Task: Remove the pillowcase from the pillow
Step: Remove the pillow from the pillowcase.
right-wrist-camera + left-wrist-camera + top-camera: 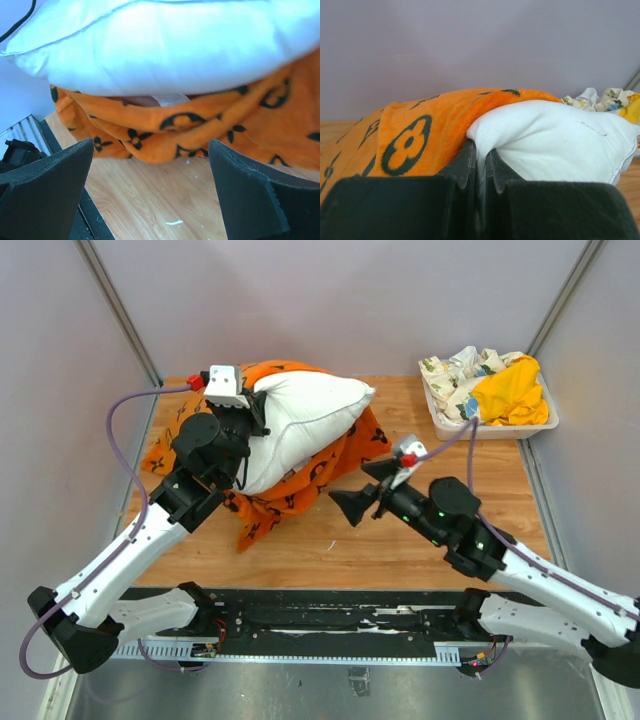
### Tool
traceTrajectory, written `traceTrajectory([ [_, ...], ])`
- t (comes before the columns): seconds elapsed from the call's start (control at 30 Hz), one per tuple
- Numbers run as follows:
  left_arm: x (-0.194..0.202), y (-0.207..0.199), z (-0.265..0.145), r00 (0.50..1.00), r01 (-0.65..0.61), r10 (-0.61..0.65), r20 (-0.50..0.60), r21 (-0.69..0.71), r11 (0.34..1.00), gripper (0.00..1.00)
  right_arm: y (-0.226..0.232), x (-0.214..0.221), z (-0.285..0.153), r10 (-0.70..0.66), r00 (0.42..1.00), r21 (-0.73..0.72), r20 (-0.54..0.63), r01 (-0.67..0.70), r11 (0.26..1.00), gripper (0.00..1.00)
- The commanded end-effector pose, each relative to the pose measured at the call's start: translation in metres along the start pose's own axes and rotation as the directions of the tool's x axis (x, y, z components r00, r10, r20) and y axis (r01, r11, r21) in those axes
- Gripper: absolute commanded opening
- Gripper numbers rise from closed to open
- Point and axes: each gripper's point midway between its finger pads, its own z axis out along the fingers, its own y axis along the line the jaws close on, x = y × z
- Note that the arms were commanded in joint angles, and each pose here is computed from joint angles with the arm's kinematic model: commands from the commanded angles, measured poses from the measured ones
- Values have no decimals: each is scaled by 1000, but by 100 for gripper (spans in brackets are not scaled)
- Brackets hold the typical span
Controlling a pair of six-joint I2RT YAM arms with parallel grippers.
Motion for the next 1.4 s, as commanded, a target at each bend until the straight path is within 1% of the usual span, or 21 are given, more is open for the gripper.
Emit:
traceTrajectory([
  [0.0,-47,-13,2,980,113,-122,155,61,992,0,17,26,34,-26,984,-75,-175,13,997,96],
  [0.07,-44,-17,4,981,120,-130,143,75,990,0,28,29,49,-14,986,-120,-167,-6,993,93],
  [0.13,-41,-20,5,981,128,-139,134,88,988,0,32,26,61,19,991,-122,-131,-36,992,93],
  [0.17,-39,-21,5,981,131,-143,131,95,987,0,28,23,66,40,993,-96,-113,-51,994,94],
  [0.23,-36,-23,4,982,133,-146,124,106,985,0,16,10,68,84,995,-23,-55,-85,996,99],
  [0.37,-26,-26,7,984,136,-147,104,111,985,0,6,-21,66,159,982,22,98,-162,987,98],
  [0.4,-24,-27,9,984,138,-150,100,112,984,0,2,-23,67,217,970,27,113,-222,975,98],
  [0.47,-21,-31,12,983,149,-160,89,125,981,0,-10,-17,75,340,934,46,107,-347,937,98],
  [0.57,-15,-41,16,982,162,-175,70,157,974,0,-32,9,87,514,855,100,75,-519,849,98],
  [0.67,-11,-43,20,984,157,-168,60,156,975,0,-43,12,88,573,808,104,141,-587,803,98],
  [0.8,-14,-41,22,987,141,-151,62,142,980,0,-45,10,87,632,758,95,161,-649,755,98],
  [0.93,-19,-39,22,987,132,-142,76,132,982,0,-52,13,84,706,682,59,190,-725,686,98],
  [1.03,-19,-39,22,986,137,-148,77,137,981,0,-65,19,85,748,627,65,217,-774,630,98],
  [1.1,-18,-41,22,985,143,-154,72,145,979,0,-71,15,88,750,617,45,241,-779,626,98],
  [1.23,-11,-43,23,987,141,-151,57,150,979,0,-76,-3,98,729,621,-2,286,-761,649,98],
  [1.37,-4,-44,24,989,134,-142,38,149,980,0,-71,-33,99,685,649,-68,331,-708,703,98],
])
